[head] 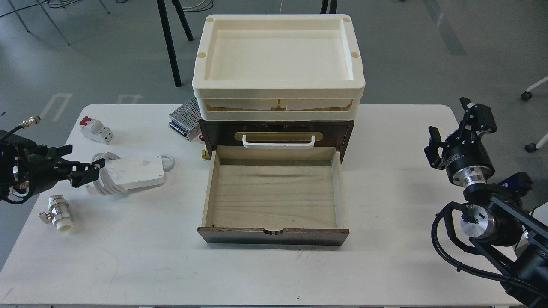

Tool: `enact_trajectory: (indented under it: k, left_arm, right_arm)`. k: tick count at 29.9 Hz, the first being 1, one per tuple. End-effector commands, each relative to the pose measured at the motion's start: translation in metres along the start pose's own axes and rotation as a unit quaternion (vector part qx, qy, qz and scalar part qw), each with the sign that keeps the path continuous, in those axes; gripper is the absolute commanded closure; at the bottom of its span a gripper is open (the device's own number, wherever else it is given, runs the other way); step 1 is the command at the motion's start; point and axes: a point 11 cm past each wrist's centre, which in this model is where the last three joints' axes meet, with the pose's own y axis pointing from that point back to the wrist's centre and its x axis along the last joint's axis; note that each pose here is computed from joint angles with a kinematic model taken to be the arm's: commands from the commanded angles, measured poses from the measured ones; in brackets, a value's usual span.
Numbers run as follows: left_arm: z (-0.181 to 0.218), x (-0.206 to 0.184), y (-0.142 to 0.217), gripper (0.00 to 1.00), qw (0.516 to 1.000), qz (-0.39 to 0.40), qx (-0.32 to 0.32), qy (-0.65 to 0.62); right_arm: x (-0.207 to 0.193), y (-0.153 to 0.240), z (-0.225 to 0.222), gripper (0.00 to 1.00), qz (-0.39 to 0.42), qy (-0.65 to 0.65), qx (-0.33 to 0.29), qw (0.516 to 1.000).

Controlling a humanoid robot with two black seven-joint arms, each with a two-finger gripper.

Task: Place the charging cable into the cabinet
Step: 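Close the left gripper on the white charger brick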

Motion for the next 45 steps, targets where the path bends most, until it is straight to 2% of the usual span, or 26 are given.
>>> enact_trajectory:
  k: [1,6,11,17,21,22,24,30,38,45]
  left_arm:
    - [0.01,-0.01,-0.006,0.01,1.0,-0.005,-0.009,0.008]
    - [0.022,-0.017,-0.015,0.02,0.999,-0.001,-0.016,0.035]
    - [0.012,-0.024,-0.018,0.06,0.998,0.006,0.013,0.068]
    - [0.014,-0.033,-0.025,0.27,0.997,0.001,0.025,0.075]
    - [0.023,-0.038,-0.031,0.35,0.997,0.002,0.018,0.078]
    - [0.024,-0.037,-0.032,0.39,0.997,0.003,0.016,0.079]
    - [0.025,-0.04,-0.032,0.66,0.997,-0.003,0.015,0.077]
    - [0.024,-0.041,-0.031,0.94,0.997,-0.004,0.016,0.076]
    - [0.015,-0.026,-0.029,0.99,0.994,0.027,0.03,0.106]
    - [-0.013,-0.012,-0.012,1.0,0.981,0.069,0.067,0.168]
  right_arm:
    - [0.0,0.0,0.0,0.01,0.0,0.0,0.0,1.0]
    - [0.0,0.0,0.0,0.01,0.0,0.0,0.0,1.0]
    - [0.0,0.0,0.0,0.01,0.001,0.0,0.0,1.0]
    - [0.0,0.0,0.0,0.01,0.0,0.0,0.001,1.0]
    - [0.0,0.0,0.0,0.01,0.0,0.0,0.0,1.0]
    - [0.0,0.0,0.0,0.01,0.0,0.0,0.001,1.0]
    - [0.0,0.0,0.0,0.01,0.0,0.0,0.001,1.0]
    - [0.0,0.0,0.0,0.01,0.0,0.0,0.0,1.0]
    - [0.0,0.0,0.0,0.01,0.001,0.0,0.0,1.0]
    - [0.0,0.0,0.0,0.01,0.0,0.0,0.0,1.0]
